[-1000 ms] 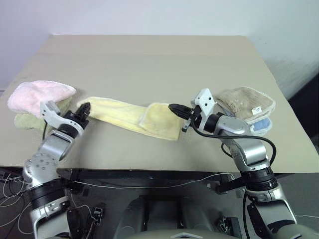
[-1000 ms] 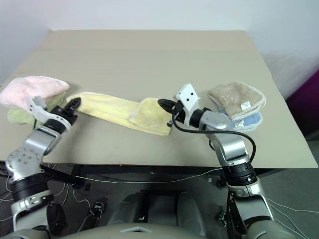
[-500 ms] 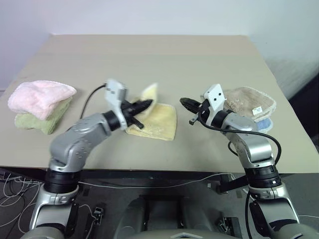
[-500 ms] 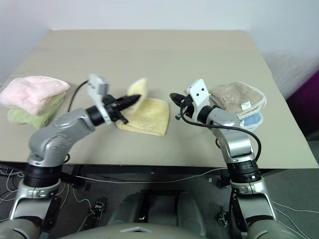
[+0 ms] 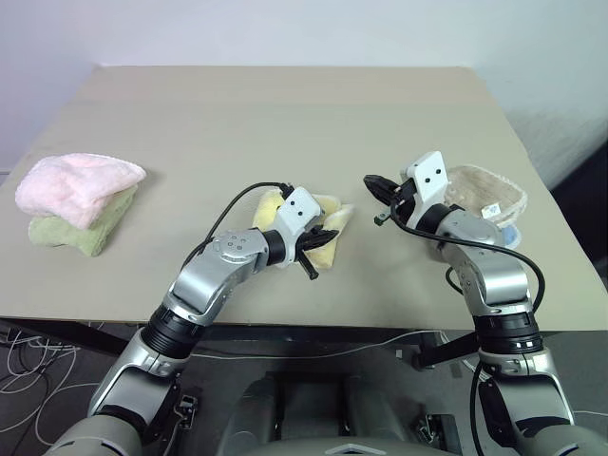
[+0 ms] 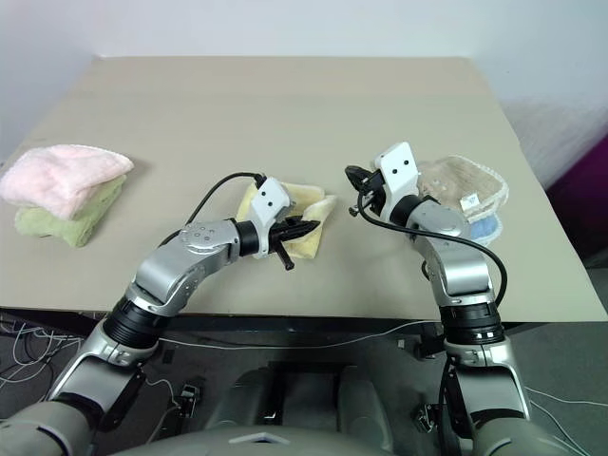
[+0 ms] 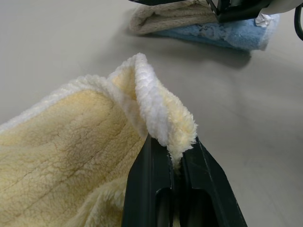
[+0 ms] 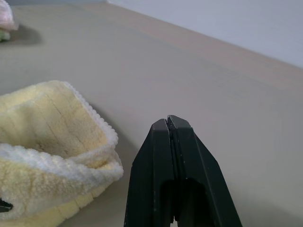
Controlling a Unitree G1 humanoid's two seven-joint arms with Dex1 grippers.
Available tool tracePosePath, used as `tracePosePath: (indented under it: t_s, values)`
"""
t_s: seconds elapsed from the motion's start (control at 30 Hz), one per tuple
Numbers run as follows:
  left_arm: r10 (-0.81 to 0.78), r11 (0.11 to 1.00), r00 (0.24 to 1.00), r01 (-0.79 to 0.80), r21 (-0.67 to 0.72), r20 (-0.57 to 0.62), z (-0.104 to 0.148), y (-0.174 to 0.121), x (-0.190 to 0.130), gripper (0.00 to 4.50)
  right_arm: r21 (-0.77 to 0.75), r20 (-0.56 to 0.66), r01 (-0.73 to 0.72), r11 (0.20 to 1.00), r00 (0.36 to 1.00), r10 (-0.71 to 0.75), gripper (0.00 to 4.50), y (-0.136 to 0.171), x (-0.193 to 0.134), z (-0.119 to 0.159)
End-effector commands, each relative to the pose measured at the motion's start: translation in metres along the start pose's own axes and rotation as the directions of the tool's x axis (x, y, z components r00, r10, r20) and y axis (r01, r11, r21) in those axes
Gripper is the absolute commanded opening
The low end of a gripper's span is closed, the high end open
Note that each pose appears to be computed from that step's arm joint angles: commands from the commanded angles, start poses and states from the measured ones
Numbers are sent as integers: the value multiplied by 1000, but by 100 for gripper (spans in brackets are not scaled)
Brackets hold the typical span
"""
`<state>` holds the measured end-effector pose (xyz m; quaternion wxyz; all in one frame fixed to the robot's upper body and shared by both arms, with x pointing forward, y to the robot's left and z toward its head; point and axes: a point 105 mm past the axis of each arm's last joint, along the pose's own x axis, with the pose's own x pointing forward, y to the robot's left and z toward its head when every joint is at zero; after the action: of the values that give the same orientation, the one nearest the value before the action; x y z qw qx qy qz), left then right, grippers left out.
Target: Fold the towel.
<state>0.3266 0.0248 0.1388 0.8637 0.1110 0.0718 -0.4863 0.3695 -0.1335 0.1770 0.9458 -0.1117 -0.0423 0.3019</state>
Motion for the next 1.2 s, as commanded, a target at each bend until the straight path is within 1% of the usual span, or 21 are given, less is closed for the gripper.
tracePosePath:
  t_s: [0.03, 0.1, 0.13, 0.17, 0.23, 0.37, 0.43, 0.53, 0.6, 0.63, 0.73, 0.8, 0.87, 0.97, 1.0, 1.07, 1.2]
  values:
    - [-11, 1000, 997, 12, -2, 76, 16, 1, -8, 109, -42, 60, 17, 999, 998, -15, 0, -4, -4, 18]
    - [-23, 1000, 995, 25, -17, 95, 19, 0, -11, 179, -44, 60, 15, 999, 998, -12, 0, -4, -4, 18]
    - [-30, 999, 993, 33, -28, 111, 22, 0, -13, 207, -45, 60, 13, 999, 998, -10, 0, -4, -3, 18]
    - [-35, 999, 992, 40, -36, 124, 25, 0, -16, 247, -46, 59, 11, 999, 998, -8, 0, -4, -3, 18]
    - [-35, 999, 991, 40, -37, 129, 27, 2, -23, 312, -48, 58, 3, 999, 998, 0, 0, -3, -3, 18]
    - [-90, 994, 985, 99, -50, 150, 31, -1, -45, 439, -39, 63, -33, 999, 997, 35, 0, 2, -2, 20]
    - [-55, 997, 986, 63, -50, 155, 32, 8, -56, 439, -28, 67, -58, 998, 996, 59, 0, 6, -2, 22]
    - [65, 996, 982, -52, -77, 176, 33, 35, -69, 439, -6, 75, -109, 994, 991, 109, 0, 15, -1, 24]
    - [155, 986, 972, -140, -92, 178, 31, 53, -72, 399, 15, 79, -152, 988, 986, 150, 0, 25, 1, 26]
    - [182, 983, 970, -175, -61, 163, 28, 59, -72, 379, 29, 79, -180, 983, 981, 177, 0, 32, 3, 25]
    - [241, 971, 960, -239, -27, 146, 18, 73, -64, 275, 83, 65, -253, 964, 966, 249, 0, 56, 15, 20]
    - [227, 974, 964, -225, -29, 140, 12, 74, -56, 202, 123, 49, -282, 951, 959, 278, 0, 66, 22, 15]
    - [189, 982, 975, -189, -15, 117, 5, 71, -48, 138, 167, 9, -297, 940, 954, 300, 0, 74, 28, 2]
    - [115, 993, 993, -115, -1, 34, -18, 62, -41, 24, 212, -92, -293, 932, 944, 317, 0, 84, 33, -29]
    - [95, 995, 995, -95, 6, 1, -27, 59, -41, 2, 227, -125, -282, 932, 941, 315, 0, 86, 33, -38]
    - [85, 996, 994, -84, 25, -72, -45, 57, -41, 2, 232, -176, -274, 933, 932, 317, 0, 89, 32, -54]
    - [123, 992, 980, -116, 53, -157, -66, 64, -46, 2, 240, -207, -284, 928, 919, 335, 0, 96, 28, -67]
